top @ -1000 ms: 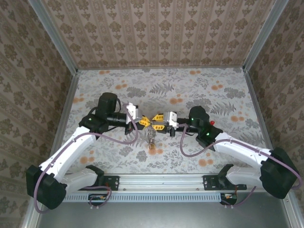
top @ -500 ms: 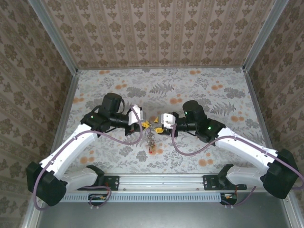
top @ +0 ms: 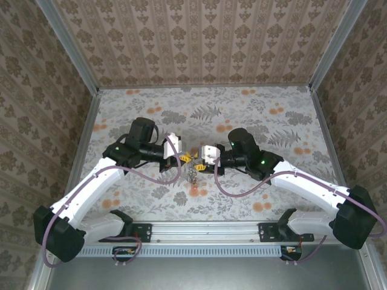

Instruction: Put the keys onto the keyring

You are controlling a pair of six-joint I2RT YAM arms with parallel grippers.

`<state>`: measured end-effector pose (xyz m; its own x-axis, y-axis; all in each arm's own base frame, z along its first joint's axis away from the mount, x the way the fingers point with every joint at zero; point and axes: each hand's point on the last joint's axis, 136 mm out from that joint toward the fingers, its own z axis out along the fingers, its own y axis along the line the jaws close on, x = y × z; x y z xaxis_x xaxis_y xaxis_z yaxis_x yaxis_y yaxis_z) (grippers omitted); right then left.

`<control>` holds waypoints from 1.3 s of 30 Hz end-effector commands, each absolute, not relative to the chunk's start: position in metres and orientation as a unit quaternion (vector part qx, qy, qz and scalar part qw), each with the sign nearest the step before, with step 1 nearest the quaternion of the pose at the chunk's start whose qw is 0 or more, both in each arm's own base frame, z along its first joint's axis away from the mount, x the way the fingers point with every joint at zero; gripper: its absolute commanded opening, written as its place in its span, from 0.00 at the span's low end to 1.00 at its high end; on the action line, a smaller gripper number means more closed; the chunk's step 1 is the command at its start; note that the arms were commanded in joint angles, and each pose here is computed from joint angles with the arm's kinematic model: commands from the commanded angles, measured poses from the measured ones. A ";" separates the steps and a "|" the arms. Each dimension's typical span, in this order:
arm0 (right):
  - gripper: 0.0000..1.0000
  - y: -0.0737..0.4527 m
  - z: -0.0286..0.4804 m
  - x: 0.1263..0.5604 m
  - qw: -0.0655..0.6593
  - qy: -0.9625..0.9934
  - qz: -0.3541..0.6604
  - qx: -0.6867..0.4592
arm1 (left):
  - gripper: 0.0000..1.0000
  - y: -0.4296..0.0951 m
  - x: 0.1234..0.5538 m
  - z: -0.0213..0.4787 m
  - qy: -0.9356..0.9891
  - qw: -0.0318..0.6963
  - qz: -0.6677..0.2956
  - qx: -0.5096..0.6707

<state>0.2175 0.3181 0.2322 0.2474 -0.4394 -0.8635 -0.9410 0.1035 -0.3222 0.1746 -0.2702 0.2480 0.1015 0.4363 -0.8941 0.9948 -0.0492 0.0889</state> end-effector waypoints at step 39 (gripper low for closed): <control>0.00 0.318 0.294 0.233 0.587 0.531 0.363 -0.492 | 0.36 -0.264 0.167 0.272 0.539 0.425 -0.394 0.611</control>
<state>0.2328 0.3177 0.2465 0.1288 -0.2798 -0.9514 -0.9538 0.2276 -0.1960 0.1706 -0.2675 0.2579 0.1107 0.3812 -0.9179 0.9933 -0.0731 0.0894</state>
